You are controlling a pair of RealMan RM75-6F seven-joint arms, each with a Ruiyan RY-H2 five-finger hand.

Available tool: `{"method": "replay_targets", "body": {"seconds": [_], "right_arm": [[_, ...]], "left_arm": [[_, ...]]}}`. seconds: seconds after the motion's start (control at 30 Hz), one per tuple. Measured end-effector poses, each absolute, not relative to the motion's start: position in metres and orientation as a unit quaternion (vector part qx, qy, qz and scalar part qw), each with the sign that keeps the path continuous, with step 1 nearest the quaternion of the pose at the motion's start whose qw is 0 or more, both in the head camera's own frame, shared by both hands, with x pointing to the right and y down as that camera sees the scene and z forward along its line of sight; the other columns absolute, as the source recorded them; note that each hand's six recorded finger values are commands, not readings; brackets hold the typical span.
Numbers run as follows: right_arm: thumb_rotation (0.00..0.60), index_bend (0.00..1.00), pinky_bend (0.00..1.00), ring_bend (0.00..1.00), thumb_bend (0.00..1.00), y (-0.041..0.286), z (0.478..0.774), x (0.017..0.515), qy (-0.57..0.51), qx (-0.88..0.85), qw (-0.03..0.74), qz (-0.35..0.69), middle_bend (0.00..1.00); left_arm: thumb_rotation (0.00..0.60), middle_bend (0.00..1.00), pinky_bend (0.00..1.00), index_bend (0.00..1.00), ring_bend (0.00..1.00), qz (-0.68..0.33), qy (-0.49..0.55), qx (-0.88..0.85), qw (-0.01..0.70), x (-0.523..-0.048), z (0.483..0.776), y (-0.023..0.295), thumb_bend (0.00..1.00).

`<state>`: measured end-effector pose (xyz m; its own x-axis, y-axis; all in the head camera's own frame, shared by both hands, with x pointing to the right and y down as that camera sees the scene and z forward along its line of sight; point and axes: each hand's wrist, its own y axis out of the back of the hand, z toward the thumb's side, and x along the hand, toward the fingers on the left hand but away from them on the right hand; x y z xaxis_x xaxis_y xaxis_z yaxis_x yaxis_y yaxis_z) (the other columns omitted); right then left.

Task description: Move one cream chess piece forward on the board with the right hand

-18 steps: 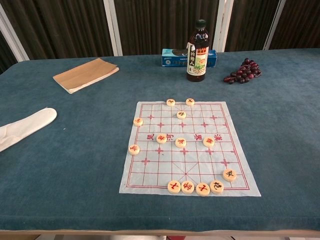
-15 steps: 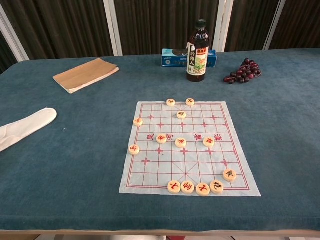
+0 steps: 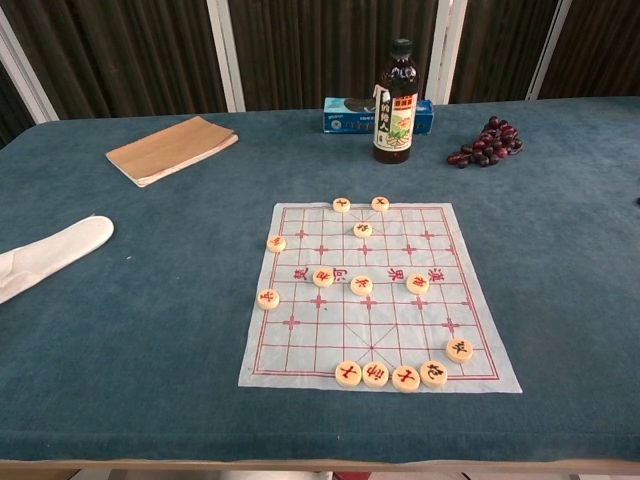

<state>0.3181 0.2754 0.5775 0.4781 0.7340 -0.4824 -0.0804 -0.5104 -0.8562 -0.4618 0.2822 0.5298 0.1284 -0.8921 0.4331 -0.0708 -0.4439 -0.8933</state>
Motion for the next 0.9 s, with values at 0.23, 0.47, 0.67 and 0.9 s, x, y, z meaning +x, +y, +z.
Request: {"method": "replay_targets", "body": {"seconds": [0.23, 0.47, 0.67, 0.9], "right_arm": [[0.600, 0.38, 0.00, 0.00, 0.36, 0.270, 0.612, 0.238, -0.128, -0.769, 0.468, 0.417, 0.00], [0.600, 0.46, 0.00, 0.00, 0.36, 0.268, 0.639, 0.175, -0.106, -0.790, 0.459, 0.393, 0.00], [0.600, 0.47, 0.00, 0.00, 0.36, 0.266, 0.656, 0.160, -0.096, -0.785, 0.459, 0.406, 0.00], [0.600, 0.51, 0.00, 0.00, 0.38, 0.262, 0.672, 0.160, -0.090, -0.774, 0.460, 0.426, 0.00]], "left_arm": [[0.600, 0.00, 0.01, 0.00, 0.00, -0.542, 0.374, -0.655, 0.371, -0.464, 0.528, 0.281, 0.45], [0.600, 0.00, 0.01, 0.00, 0.00, -0.538, 0.376, -0.659, 0.367, -0.465, 0.526, 0.282, 0.45], [0.600, 0.00, 0.01, 0.00, 0.00, -0.535, 0.378, -0.661, 0.366, -0.467, 0.524, 0.282, 0.45], [0.600, 0.00, 0.01, 0.00, 0.00, -0.534, 0.381, -0.661, 0.365, -0.468, 0.523, 0.282, 0.45]]}}
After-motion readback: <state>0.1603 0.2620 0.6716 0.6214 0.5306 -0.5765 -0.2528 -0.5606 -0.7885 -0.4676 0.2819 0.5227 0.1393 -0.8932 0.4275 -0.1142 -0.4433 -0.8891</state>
